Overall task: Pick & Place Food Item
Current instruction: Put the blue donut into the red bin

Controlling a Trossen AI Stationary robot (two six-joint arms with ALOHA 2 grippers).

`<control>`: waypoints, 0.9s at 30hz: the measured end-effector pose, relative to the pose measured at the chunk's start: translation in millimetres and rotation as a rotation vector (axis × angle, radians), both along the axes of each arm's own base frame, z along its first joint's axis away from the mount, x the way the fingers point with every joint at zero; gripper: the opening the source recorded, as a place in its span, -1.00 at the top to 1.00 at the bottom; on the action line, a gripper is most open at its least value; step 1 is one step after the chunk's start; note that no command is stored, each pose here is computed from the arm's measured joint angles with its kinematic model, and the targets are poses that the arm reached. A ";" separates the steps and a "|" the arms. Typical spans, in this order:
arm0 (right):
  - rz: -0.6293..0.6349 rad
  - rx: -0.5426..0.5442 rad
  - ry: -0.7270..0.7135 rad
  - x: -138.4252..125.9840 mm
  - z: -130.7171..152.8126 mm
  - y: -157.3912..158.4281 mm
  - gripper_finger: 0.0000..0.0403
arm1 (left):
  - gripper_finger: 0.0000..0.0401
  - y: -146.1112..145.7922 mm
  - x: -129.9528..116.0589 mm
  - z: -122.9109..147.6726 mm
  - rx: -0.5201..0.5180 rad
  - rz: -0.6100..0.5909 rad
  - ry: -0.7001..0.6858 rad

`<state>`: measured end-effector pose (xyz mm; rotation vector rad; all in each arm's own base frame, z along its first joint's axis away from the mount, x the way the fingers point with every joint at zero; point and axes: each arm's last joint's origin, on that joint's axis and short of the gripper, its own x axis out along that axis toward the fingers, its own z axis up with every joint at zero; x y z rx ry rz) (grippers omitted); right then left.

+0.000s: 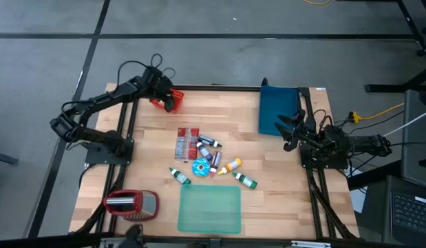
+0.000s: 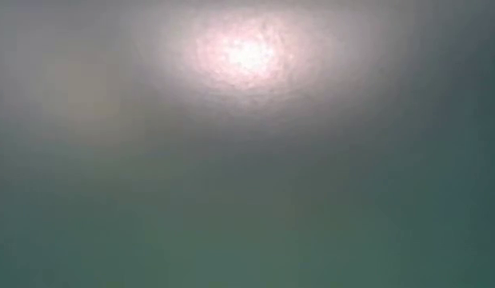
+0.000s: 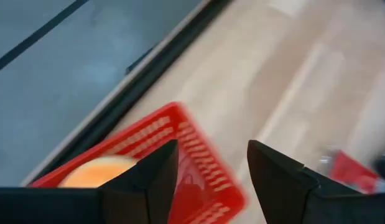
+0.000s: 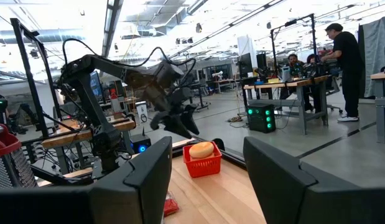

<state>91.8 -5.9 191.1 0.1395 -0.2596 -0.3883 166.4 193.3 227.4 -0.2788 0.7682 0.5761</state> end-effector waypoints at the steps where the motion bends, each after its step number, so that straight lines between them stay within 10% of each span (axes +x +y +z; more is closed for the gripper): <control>1: 0.000 0.000 0.000 0.0 0.0 0.0 -0.01 | 0.08 -3.3 4.1 0.2 0.000 -0.013 -0.003; 14: 0.000 0.000 0.000 0.0 0.1 0.0 -0.01 | 0.06 -105.0 74.6 1.1 0.078 -0.521 0.019; 27: 0.000 0.000 0.000 0.0 0.0 0.0 -0.01 | -0.09 -220.0 104.2 -21.7 0.090 -0.491 0.075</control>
